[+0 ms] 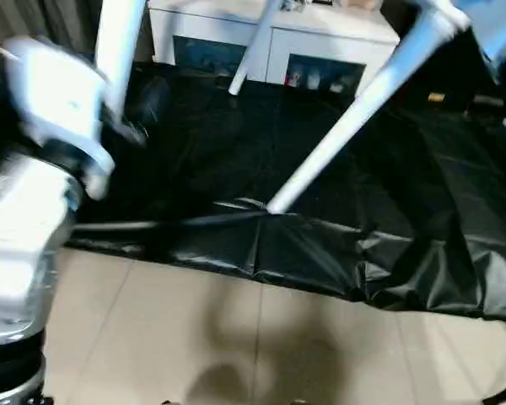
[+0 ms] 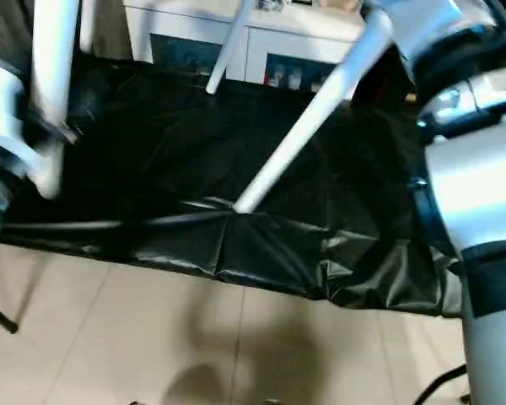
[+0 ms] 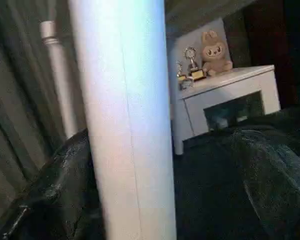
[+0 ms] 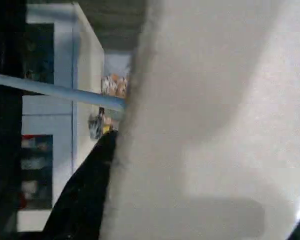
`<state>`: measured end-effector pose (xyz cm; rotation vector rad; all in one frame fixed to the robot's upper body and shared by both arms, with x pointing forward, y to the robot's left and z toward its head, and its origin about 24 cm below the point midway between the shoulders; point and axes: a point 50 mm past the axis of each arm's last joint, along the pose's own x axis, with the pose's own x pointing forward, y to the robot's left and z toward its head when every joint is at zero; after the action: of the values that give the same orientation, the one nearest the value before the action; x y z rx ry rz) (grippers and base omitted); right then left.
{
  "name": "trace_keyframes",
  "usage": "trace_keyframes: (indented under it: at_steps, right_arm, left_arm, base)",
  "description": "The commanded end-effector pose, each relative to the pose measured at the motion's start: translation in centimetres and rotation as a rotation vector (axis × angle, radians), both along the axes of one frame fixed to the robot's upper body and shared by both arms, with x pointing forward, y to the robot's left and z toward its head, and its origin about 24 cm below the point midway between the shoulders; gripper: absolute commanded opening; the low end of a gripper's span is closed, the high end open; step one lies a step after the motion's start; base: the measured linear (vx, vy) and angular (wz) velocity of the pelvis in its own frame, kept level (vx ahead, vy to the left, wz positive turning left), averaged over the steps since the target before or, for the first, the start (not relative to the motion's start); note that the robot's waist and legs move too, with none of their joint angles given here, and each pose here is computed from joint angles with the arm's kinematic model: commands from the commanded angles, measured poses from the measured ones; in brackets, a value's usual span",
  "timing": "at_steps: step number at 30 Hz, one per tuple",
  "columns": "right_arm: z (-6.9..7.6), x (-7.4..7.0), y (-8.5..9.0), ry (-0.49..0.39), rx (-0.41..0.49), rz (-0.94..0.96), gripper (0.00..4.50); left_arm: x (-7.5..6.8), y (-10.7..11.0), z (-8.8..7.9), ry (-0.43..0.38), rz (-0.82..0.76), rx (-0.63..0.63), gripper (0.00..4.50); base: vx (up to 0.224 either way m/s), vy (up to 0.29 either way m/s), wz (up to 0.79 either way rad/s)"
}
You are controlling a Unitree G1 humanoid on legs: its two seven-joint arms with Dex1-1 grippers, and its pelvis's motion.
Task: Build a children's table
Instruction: Flip table
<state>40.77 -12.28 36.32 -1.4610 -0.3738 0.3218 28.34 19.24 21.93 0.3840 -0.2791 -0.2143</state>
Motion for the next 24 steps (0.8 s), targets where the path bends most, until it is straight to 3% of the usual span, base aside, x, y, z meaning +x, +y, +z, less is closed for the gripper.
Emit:
trace_keyframes:
  at_steps: [1, 10, 16, 21, 22, 24]
  right_arm:
    - [-3.0, 0.9, -1.3, 0.097, -0.093, -0.065, 2.08]
    - [-3.4, 0.9, -1.3, 0.134, -0.110, -0.059, 1.95]
    - [-4.2, 1.0, -1.8, 0.153, -0.096, -0.056, 1.94]
    - [-5.1, 0.8, -1.4, 0.145, 0.005, 0.051, 1.93]
    - [-5.1, 0.7, -1.3, 0.142, 0.021, 0.069, 2.48]
    - [-5.1, 0.5, -1.1, 0.128, 0.068, 0.120, 2.60]
  left_arm:
    - [0.3, -0.3, -0.2, 0.003, 0.000, -0.029, 4.21]
    - [0.9, 1.5, -1.1, 0.028, 0.168, -0.094, 3.54]
    - [1.1, 1.0, -2.0, 0.044, 0.137, -0.092, 3.20]
    - [1.1, 0.7, -2.4, 0.043, 0.141, -0.075, 2.78]
    - [1.1, 0.7, -2.4, 0.042, 0.142, -0.077, 2.65]
    - [1.1, 0.8, -2.4, 0.042, 0.141, -0.083, 2.48]
  base:
    - [0.000, 0.000, 0.00]
    - [0.000, 0.000, 0.00]
    - [0.000, 0.000, 0.00]
    - [0.000, 0.000, 0.00]
    - [0.000, 0.000, 0.00]
    - [0.000, 0.000, 0.00]
